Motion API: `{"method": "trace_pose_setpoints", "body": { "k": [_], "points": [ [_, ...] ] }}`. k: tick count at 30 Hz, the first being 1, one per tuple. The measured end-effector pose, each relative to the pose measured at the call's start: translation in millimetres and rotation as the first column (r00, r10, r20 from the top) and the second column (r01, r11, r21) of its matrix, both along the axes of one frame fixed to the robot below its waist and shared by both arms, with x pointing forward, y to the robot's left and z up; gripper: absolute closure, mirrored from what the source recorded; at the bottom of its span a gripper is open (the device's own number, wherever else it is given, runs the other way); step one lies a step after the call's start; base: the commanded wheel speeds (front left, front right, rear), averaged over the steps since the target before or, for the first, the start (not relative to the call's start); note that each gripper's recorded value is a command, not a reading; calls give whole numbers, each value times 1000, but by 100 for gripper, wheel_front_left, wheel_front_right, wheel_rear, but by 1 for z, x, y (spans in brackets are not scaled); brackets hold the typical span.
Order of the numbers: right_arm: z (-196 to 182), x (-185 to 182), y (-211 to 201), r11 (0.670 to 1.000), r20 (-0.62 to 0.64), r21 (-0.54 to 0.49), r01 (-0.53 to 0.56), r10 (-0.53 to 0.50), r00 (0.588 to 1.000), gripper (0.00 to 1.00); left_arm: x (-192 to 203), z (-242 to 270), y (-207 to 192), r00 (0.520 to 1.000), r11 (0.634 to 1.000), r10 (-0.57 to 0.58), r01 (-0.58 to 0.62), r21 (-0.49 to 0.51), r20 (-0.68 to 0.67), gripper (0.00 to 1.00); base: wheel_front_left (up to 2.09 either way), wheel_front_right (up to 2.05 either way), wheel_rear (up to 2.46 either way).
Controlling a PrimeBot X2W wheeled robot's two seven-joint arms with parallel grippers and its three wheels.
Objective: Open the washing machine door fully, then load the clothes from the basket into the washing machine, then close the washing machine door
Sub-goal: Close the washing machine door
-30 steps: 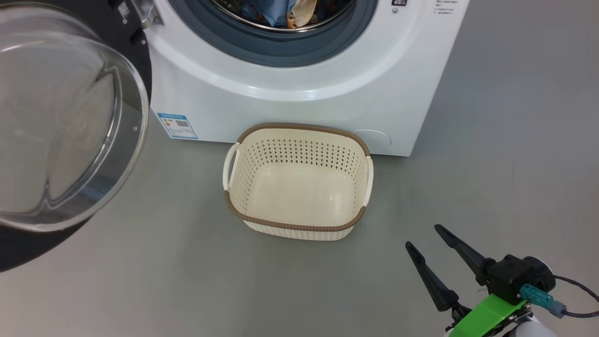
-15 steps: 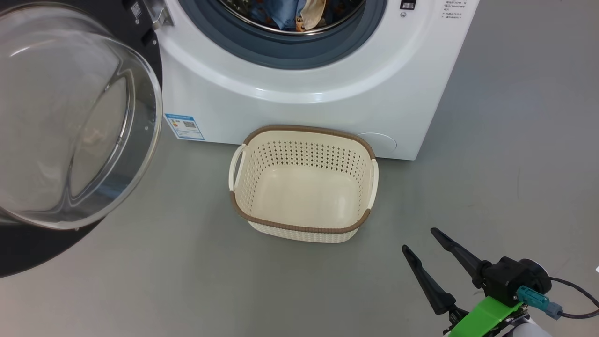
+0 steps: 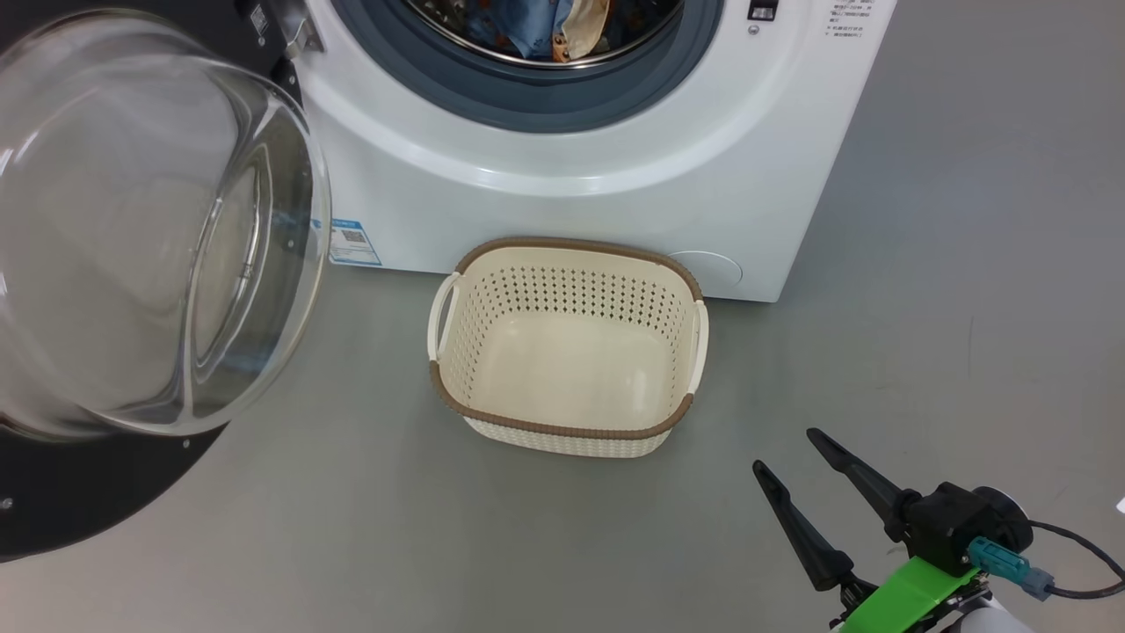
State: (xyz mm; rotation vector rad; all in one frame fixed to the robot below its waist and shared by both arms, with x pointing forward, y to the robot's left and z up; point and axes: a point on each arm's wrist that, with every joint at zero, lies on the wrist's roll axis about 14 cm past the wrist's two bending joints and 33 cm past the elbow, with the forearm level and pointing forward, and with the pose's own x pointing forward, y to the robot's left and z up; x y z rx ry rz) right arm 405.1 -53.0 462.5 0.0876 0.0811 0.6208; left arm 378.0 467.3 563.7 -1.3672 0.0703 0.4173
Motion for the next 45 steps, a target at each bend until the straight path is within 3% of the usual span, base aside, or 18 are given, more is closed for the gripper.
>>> {"method": "trace_pose_setpoints", "body": {
  "k": [23, 45],
  "points": [
    [13, 1, 15, 997, 7, 78, 23, -24, 1000, 0, -4, 16, -38, 990, 990, -137, 137, 16, 10, 100, 0, 0, 0],
    [28, -2, 23, 993, 33, 118, 29, -33, 999, 0, 1, 44, -96, 942, 945, -326, 322, 57, 80, 100, 0, 0, 0]
  ]
}}
